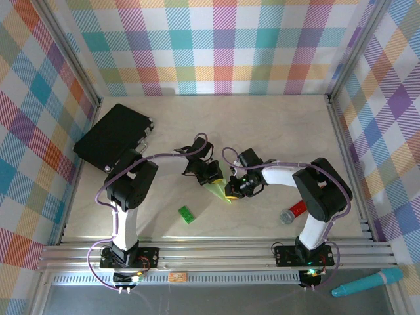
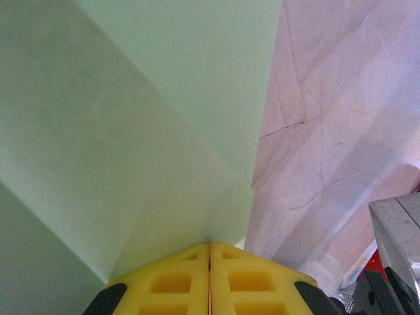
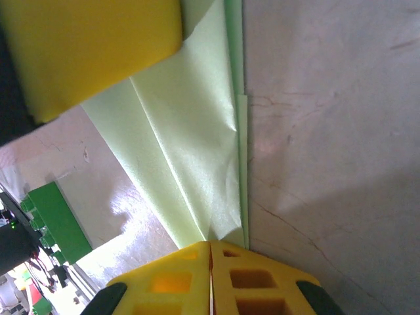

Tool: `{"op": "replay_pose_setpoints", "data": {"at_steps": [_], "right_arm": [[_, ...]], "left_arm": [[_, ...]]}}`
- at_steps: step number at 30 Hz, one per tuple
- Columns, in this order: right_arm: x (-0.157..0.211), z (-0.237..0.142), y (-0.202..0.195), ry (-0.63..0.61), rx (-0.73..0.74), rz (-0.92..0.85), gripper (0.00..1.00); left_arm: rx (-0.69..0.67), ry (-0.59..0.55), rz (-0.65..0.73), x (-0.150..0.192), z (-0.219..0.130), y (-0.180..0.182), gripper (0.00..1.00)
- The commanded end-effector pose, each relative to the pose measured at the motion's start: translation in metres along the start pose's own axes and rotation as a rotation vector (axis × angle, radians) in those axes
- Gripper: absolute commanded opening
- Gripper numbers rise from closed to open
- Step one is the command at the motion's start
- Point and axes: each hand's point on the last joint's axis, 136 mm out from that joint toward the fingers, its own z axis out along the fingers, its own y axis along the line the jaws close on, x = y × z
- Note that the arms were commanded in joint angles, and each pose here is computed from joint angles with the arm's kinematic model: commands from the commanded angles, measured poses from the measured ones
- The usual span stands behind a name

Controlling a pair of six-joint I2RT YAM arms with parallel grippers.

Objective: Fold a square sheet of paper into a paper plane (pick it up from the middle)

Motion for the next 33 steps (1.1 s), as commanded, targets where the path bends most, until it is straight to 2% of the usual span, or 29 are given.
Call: {"op": "replay_pose_setpoints", "data": {"at_steps": [1,8,15,25,33], "right_arm": [[0.025,0.003,-0.013,0.07,0.025,0.018,0.1],[0.039,-0.002,-0.014,0.091,0.013,0.012,0.11],[0.002,-0.021,0.016,-0.032,-0.012,-0.052,0.17],[-0.02,-0.006,0.014,-0.028,0.011,-0.046,0.09],[-0.001,0.001,0.001,0.031,0.021,-0.034,0.08]], "left_arm": [[-0.147,0.086,-0.098,0.024,0.019,0.057,0.08],[-0.142,0.091,-0.104,0.023,0.02,0.058,0.08],[-0.146,0.095,-0.106,0.025,0.021,0.06,0.08],[-0.16,0.098,-0.118,0.026,0.023,0.065,0.08],[-0.248,0.085,-0.167,0.029,0.021,0.085,0.06]]}}
